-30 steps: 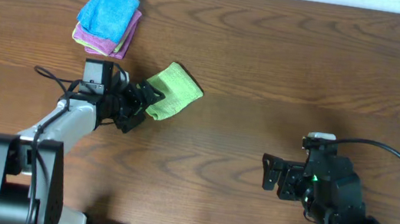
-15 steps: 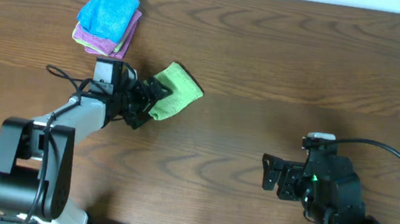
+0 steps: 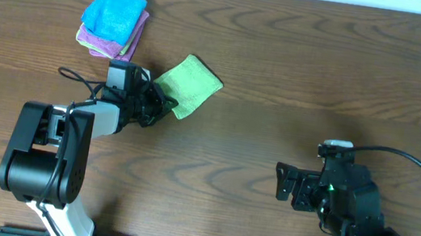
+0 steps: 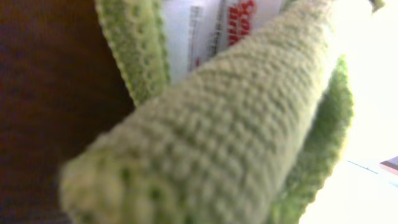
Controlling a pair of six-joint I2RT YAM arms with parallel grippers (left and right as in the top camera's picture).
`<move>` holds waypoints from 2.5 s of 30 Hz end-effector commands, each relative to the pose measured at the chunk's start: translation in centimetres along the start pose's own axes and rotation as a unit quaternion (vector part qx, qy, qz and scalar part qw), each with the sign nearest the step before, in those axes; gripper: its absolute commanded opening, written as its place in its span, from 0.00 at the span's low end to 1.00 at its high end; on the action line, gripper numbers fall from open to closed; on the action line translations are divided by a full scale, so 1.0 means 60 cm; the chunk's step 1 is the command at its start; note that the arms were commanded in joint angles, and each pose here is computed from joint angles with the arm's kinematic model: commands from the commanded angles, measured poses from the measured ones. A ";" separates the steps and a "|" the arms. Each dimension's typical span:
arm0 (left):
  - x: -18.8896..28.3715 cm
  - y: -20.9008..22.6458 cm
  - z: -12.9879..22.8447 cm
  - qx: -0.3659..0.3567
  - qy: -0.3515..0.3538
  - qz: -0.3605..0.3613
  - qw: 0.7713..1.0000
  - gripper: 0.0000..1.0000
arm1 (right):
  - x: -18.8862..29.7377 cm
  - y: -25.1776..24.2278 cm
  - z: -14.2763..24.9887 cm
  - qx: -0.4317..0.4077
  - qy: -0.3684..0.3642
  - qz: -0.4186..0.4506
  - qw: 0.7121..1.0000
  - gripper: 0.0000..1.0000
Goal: Fold the cloth
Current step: 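Grasp the folded green cloth with the left gripper, then carry the folded cloth with the left gripper onto the cloth stack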
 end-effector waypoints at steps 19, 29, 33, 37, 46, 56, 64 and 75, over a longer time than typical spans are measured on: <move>0.163 -0.310 -0.198 -0.126 -0.220 0.060 0.965 0.06 | 0.000 -0.005 -0.001 -0.011 -0.005 0.007 1.000 0.99; 0.227 -0.289 -0.271 -0.130 -0.294 0.051 0.946 0.06 | 0.000 -0.005 -0.001 -0.011 -0.005 0.007 1.000 0.99; 0.240 -0.294 -0.295 -0.148 -0.314 0.056 0.936 0.06 | 0.000 -0.005 -0.001 -0.011 -0.005 0.007 1.000 0.99; 0.250 -0.324 -0.322 -0.180 -0.331 0.064 0.924 0.06 | 0.000 -0.005 -0.001 -0.011 -0.005 0.007 1.000 0.99; 0.229 -0.326 -0.374 -0.221 -0.326 0.022 0.919 0.06 | 0.000 -0.005 -0.001 -0.011 -0.005 0.007 1.000 0.99; 0.227 -0.298 -0.395 -0.257 -0.327 -0.028 0.909 0.06 | 0.000 -0.005 -0.001 -0.011 -0.005 0.007 1.000 0.99; 0.260 -0.304 -0.401 -0.283 -0.325 -0.054 0.901 0.06 | 0.000 -0.005 -0.001 -0.011 -0.005 0.007 1.000 0.99; 0.276 -0.301 -0.403 -0.283 -0.322 -0.078 0.900 0.06 | 0.000 -0.005 -0.001 -0.011 -0.004 0.007 1.000 0.99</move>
Point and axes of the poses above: each gripper's point midway between its finger pads, its own x axis back along the fingers, its own y axis along the line the jaws close on, z = x × y, the point moved 7 cm from there along x, back along the fingers, and after that the axes turned 5 degrees about -x, right-handed, at the moved point
